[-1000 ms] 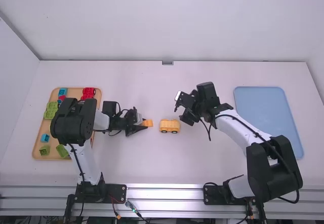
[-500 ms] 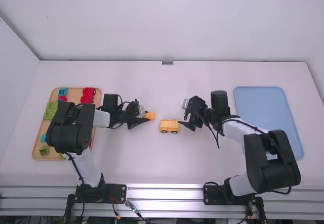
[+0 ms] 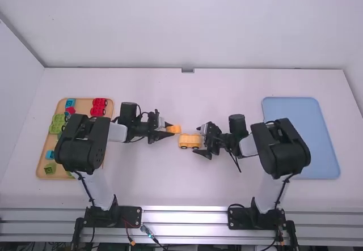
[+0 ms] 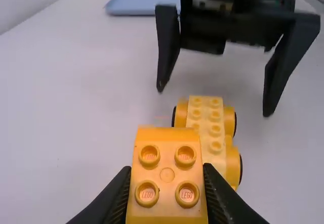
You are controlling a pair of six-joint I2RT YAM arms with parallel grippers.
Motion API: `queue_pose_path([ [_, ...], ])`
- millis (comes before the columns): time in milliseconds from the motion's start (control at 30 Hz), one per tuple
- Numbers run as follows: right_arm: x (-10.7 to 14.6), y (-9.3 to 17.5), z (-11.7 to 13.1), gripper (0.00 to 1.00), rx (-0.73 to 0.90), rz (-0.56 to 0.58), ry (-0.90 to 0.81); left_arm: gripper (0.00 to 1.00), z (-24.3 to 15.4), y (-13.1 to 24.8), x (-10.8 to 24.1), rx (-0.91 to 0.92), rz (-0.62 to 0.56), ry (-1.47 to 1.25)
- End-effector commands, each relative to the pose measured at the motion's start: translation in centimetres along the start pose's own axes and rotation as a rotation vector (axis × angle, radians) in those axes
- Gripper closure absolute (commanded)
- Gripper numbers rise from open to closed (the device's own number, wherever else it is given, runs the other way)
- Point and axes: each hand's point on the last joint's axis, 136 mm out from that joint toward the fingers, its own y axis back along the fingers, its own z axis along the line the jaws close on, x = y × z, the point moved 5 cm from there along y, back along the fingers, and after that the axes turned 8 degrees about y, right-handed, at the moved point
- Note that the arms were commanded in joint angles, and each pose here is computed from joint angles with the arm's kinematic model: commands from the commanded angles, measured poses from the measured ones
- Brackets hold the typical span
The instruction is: Assemble lego blocks to make yellow taxi
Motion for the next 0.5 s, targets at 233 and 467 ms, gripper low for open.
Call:
queue_pose_path([
  [233, 1.3, -2.4, -0.9, 0.01, -0.043, 0.002, -0.01, 0.85, -1.4, -2.2, -1.3, 0.063, 0.012, -0.021],
  [467, 1.7, -2.6, -0.7, 0.09, -0.052, 0.007, -0.001, 0.85, -1.9, -3.2, -0.9, 0.064, 0.057, -0.017],
])
